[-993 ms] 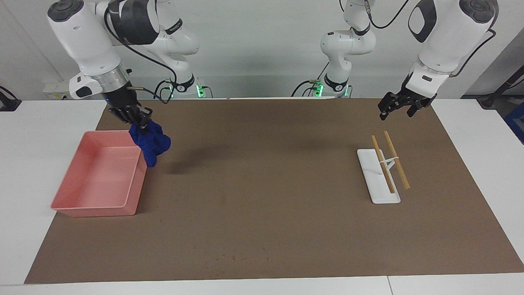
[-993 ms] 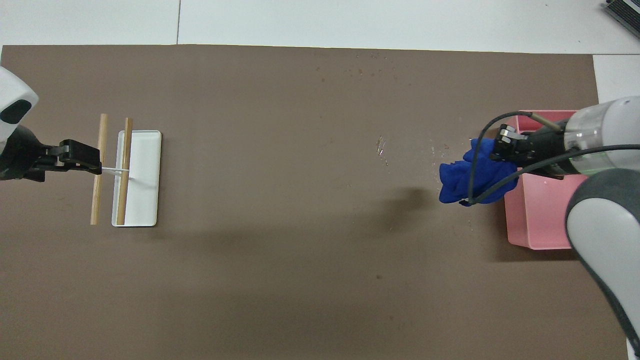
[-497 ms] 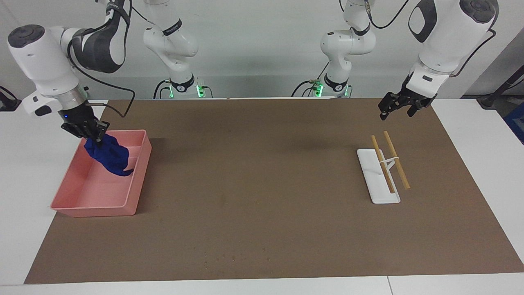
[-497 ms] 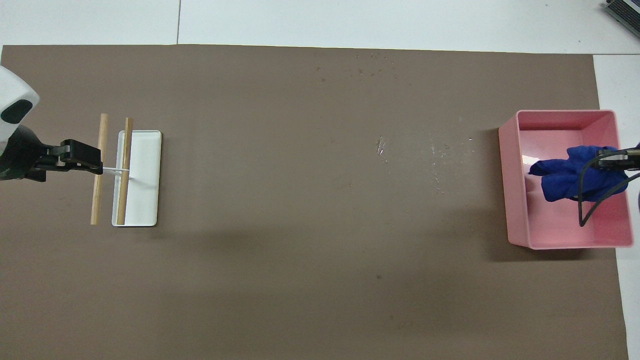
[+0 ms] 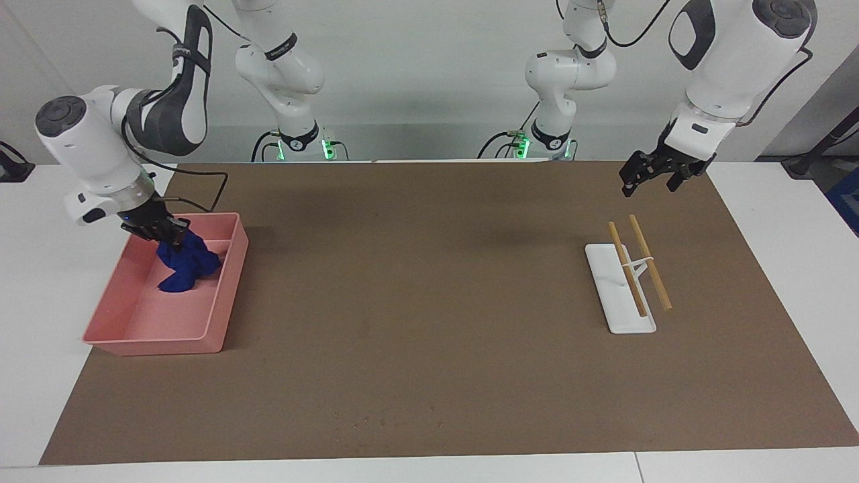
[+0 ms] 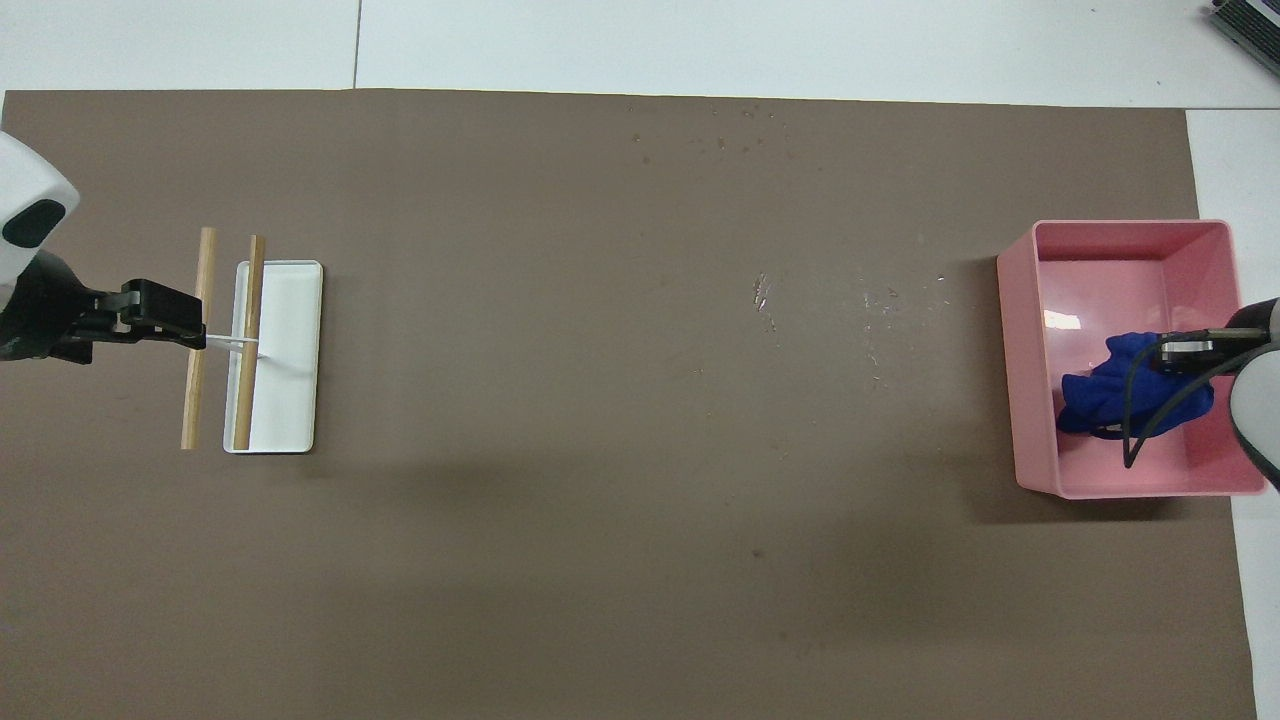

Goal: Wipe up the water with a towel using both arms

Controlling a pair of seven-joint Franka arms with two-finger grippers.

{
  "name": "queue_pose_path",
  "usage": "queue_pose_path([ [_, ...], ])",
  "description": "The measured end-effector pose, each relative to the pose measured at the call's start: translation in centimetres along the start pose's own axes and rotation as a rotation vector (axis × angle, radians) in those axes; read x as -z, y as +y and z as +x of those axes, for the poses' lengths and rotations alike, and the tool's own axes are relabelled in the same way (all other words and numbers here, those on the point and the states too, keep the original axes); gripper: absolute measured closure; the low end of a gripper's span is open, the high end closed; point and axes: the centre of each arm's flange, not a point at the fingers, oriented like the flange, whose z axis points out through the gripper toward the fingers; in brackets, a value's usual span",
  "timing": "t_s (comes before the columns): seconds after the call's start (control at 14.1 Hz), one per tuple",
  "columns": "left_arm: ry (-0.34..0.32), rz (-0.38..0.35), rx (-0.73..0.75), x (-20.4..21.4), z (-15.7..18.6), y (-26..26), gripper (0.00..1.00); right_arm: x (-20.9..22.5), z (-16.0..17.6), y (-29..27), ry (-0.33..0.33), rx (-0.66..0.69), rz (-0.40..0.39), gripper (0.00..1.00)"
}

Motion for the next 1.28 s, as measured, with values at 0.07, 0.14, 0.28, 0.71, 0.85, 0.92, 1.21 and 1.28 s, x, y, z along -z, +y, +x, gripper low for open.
queue_pose_path([
  [0.07, 0.000, 0.000, -0.001, 0.0, 0.0, 0.0, 0.00, -0.3, -0.1, -0.1, -0.003, 0.001, 0.001, 0.85],
  [0.14, 0.000, 0.000, -0.001, 0.0, 0.0, 0.0, 0.00, -0.2, -0.1, -0.1, 0.000, 0.002, 0.000, 0.74],
  [0.28, 0.004, -0.001, -0.001, 0.0, 0.0, 0.0, 0.00, 1.3, 0.1, -0.6, 0.015, 0.011, -0.004, 0.52],
  [0.71, 0.006, -0.001, -0.001, 0.1, 0.1, 0.0, 0.00, 11.0, 0.9, -8.2, 0.044, -0.015, -0.011, 0.00],
  [0.85, 0.006, -0.001, 0.000, 0.1, 0.1, 0.0, 0.00, 13.3, 0.7, -11.6, 0.050, -0.044, -0.010, 0.00],
  [0.92, 0.006, -0.001, 0.002, 0.1, 0.1, 0.0, 0.00, 14.3, 0.6, -13.4, 0.053, -0.052, -0.009, 0.00],
  [1.21, 0.007, -0.001, 0.003, 0.1, 0.1, 0.0, 0.00, 18.3, -0.2, -18.1, 0.074, -0.053, -0.003, 0.00],
  [1.28, 0.007, -0.001, 0.004, 0.1, 0.1, 0.0, 0.00, 19.1, -0.3, -18.1, 0.076, -0.052, -0.003, 0.00],
])
